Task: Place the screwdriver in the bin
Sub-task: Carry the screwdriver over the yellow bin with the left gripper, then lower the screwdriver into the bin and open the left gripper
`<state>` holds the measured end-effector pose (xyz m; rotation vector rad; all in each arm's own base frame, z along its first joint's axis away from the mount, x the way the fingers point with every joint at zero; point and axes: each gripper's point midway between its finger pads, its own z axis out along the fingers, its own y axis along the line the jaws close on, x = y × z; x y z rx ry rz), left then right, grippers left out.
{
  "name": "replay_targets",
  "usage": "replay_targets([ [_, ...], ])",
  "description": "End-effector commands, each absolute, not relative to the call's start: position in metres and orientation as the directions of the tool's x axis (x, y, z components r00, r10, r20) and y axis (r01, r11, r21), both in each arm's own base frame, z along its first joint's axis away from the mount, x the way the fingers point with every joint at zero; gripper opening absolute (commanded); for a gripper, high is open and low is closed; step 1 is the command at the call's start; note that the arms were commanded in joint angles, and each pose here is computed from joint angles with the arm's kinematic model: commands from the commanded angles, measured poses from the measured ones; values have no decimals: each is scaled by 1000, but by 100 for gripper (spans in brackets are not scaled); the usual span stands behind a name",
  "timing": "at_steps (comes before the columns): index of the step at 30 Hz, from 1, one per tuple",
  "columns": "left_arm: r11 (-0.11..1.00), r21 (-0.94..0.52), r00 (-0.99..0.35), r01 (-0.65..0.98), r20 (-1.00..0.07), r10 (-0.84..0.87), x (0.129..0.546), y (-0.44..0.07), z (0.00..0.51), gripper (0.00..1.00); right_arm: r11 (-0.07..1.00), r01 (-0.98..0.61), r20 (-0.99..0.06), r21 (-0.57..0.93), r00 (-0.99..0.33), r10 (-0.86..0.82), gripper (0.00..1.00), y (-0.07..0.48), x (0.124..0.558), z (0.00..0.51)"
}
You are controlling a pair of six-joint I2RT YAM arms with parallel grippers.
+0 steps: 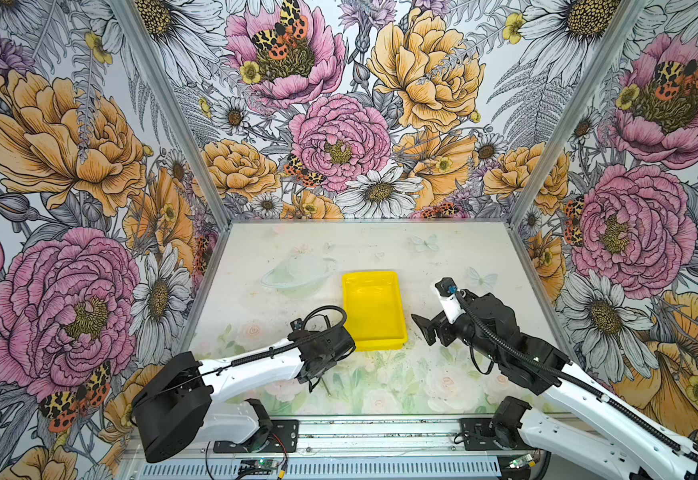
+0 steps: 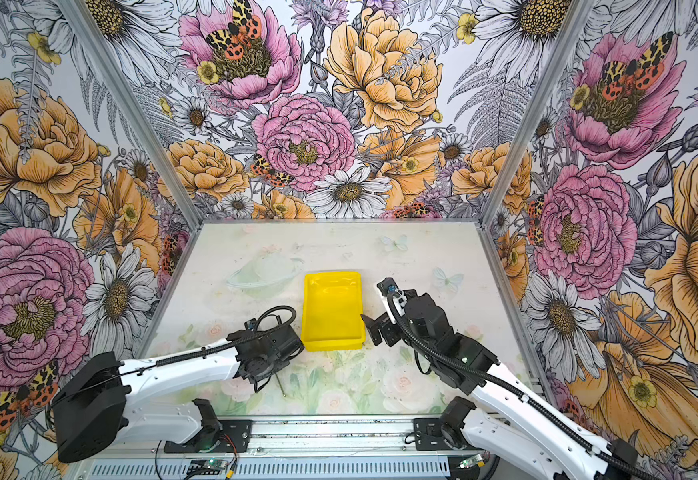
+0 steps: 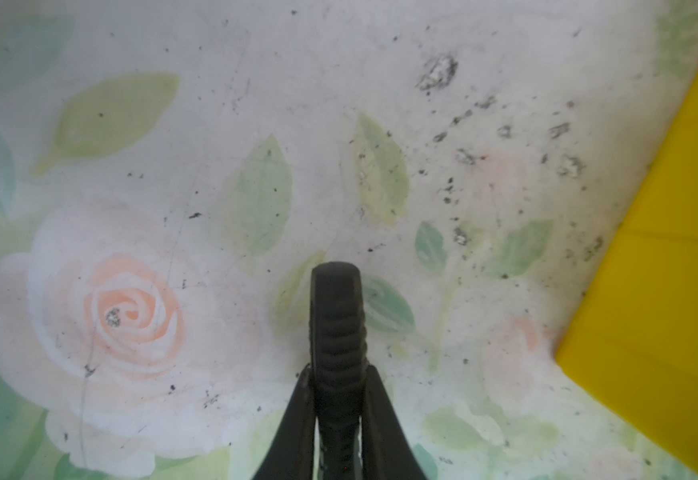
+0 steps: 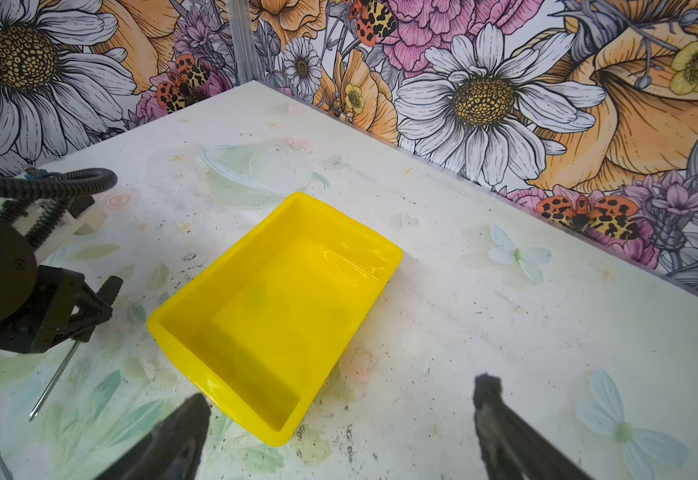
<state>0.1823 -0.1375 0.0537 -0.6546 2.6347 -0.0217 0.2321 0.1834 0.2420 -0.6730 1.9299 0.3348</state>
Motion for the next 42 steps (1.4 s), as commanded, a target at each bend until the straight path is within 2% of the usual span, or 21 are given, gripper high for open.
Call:
replay_targets([
  [1, 913, -192, -767, -360, -496, -407, 207, -151, 96, 0, 834, -552, -915, 15, -344, -211, 100, 177, 234, 258],
  [8, 950, -235, -729, -205, -611, -308, 248, -188, 168, 0, 859, -501, -912, 103, -392, -119, 100, 161, 240, 257],
  [16, 965, -248, -744, -90, -627, -230, 305, -257, 190, 0, 877, -459, -904, 141, -420, -75, 99, 149, 244, 255],
  [22, 970, -234, -777, -66, -598, -197, 345, -289, 172, 0, 891, -429, -903, 149, -427, -54, 100, 140, 242, 254],
  [26, 977, -204, -801, -67, -572, -175, 359, -293, 152, 0, 899, -414, -902, 146, -429, -52, 99, 135, 240, 252],
  [42, 987, -142, -882, -73, -453, -131, 343, -306, 63, 0, 906, -401, -891, 138, -450, -64, 100, 132, 242, 244],
])
